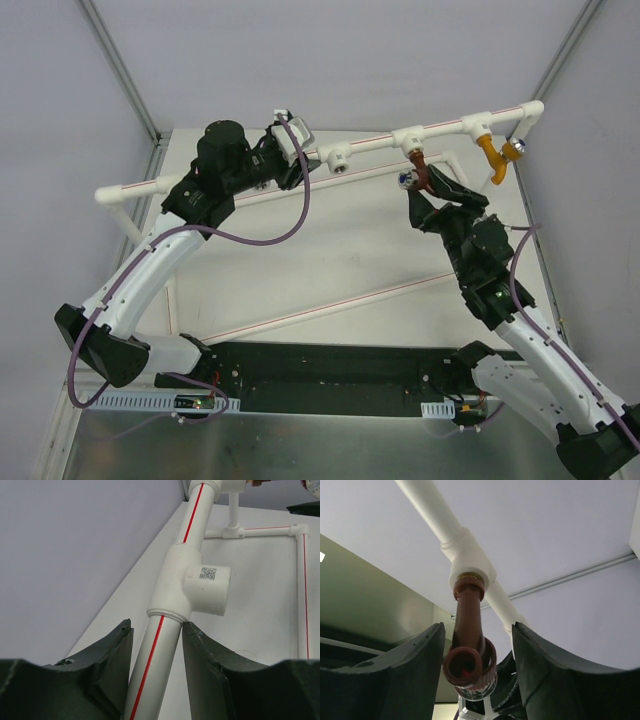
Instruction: Install the water faucets
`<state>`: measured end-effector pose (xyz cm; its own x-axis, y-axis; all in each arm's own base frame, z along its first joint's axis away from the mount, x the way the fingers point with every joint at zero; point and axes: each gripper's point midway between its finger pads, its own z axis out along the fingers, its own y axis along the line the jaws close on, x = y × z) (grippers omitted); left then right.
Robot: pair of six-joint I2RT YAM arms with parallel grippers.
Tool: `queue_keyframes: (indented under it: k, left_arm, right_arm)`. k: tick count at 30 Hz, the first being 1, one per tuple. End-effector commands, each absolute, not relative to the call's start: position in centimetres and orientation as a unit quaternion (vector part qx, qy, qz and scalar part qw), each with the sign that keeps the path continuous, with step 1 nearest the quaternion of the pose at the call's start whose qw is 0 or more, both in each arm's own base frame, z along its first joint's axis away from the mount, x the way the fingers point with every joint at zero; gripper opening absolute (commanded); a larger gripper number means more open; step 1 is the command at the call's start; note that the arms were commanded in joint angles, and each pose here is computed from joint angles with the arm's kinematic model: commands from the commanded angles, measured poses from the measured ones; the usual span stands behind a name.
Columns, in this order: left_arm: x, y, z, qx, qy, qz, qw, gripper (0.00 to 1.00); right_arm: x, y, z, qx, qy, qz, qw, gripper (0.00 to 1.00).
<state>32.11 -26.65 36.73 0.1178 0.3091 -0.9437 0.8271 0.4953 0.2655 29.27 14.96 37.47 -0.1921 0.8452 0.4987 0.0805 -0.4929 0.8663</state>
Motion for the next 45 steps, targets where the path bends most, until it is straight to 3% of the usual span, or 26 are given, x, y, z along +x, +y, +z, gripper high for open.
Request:
queue_keyframes:
  k: [1,5,12,22,26,31,39,45]
  left_arm:
    - [24.5,-24.5,21.6,0.427,0.809,-0.27,0.299,0.0]
    - [24.5,-24.4,21.7,0.428,0.809,-0.267,0.301,0.0]
    - [24.6,-24.3,21.6,0.428,0.81,-0.266,0.301,0.0]
    - [24.5,-24.5,21.5,0.428,0.81,-0.268,0.298,0.0]
    - [24.5,-24.5,21.5,0.427,0.811,-0.269,0.297,0.0]
    - [24.5,-24.6,21.4,0.427,0.81,-0.272,0.295,0.0]
    - [24.4,-24.7,21.4,0.427,0.81,-0.274,0.293,0.0]
    - [24.5,-24.7,21.4,0.427,0.81,-0.273,0.294,0.0]
  right_arm:
    - [28.1,15.1,36.6,0.557,0.422,0.66,0.274,0.67]
    - [27.4,14.6,36.1,0.55,0.413,0.67,0.28,0.75]
    - [25.9,13.0,34.9,0.551,0.413,0.657,0.307,0.78]
    - [22.4,10.1,32.8,0.444,0.579,0.491,0.477,0.78]
    - [21.4,9.2,32.4,0.315,0.673,0.374,0.555,0.78]
    - [20.4,9.8,34.3,0.067,0.72,0.269,0.637,0.78]
    - [18.9,11.5,38.9,-0.249,0.564,0.146,0.773,0.84]
    - [20.5,12.3,41.2,-0.349,0.484,0.035,0.801,0.84]
